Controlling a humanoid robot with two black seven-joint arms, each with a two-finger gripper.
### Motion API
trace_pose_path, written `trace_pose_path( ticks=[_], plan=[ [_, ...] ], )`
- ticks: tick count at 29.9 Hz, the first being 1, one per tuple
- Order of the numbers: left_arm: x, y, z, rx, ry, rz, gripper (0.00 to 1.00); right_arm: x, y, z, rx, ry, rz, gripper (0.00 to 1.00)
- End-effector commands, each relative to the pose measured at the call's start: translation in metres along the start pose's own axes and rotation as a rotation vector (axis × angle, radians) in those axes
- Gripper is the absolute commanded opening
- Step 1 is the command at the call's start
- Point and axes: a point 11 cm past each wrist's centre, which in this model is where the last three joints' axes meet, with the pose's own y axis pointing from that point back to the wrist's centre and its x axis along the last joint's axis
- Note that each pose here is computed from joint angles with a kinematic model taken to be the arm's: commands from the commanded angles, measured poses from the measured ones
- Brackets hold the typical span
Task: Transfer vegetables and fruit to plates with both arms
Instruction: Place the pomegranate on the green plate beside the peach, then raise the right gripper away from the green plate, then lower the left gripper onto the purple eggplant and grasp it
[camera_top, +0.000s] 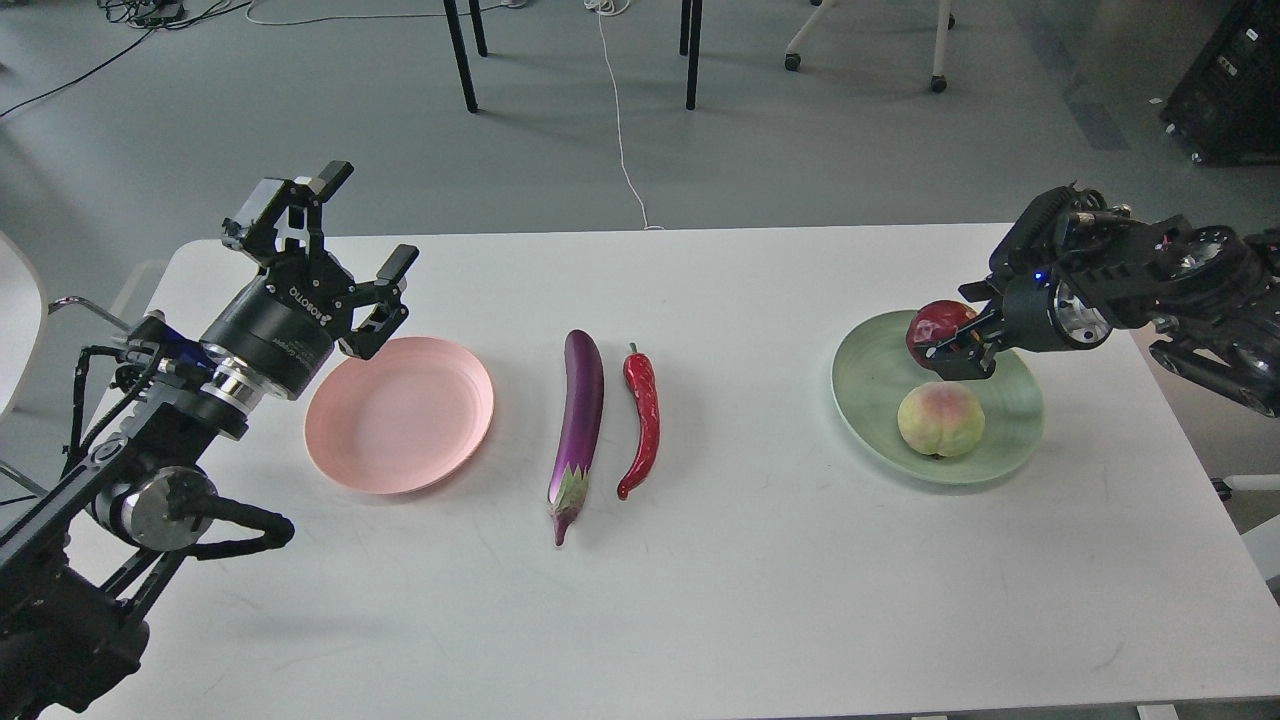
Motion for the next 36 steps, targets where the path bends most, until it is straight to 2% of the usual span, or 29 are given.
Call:
trace_pose_path(
  ticks=[1,6,13,16,19,21,26,32,36],
  plan=[
    [0.003,0.0,0.004,0.004,-0.031,0.003,0.99,0.021,0.007,0.006,-0.011,-0.055,0.093,0.96],
    [-0.005,-0.006,0.016,0.021,-0.199,-0.063,0.99,0.056,0.027,0.024,-0.021,-0.4,0.4,0.97],
    [-0.032,-0.007,0.007,0.091,-0.504,-0.208,0.99,0.02,0.01,0.016,0.087,-1.192,0.709,0.98],
    [-0.051,-0.01,-0.006,0.135,-0.687,-0.313,0.99,0.015,0.008,0.005,0.267,-1.589,0.784,0.98],
    [-0.071,-0.016,-0.025,0.187,-0.919,-0.451,0.99,-0.002,0.02,0.004,0.522,-1.935,0.833,0.98],
    [-0.082,-0.023,-0.03,0.198,-1.066,-0.532,0.99,-0.012,0.029,0.002,0.666,-2.04,0.841,0.98],
    [-0.105,-0.042,-0.046,0.236,-1.332,-0.731,0.99,-0.046,0.028,0.002,0.634,-2.148,0.897,0.98],
    [-0.078,-0.078,-0.069,0.518,-1.571,-0.84,0.99,-0.058,0.037,0.008,0.602,-2.156,0.914,0.98],
    [-0.072,-0.089,-0.089,0.616,-1.605,-0.87,0.99,-0.063,0.043,0.013,0.583,-2.151,0.922,0.98]
  ],
)
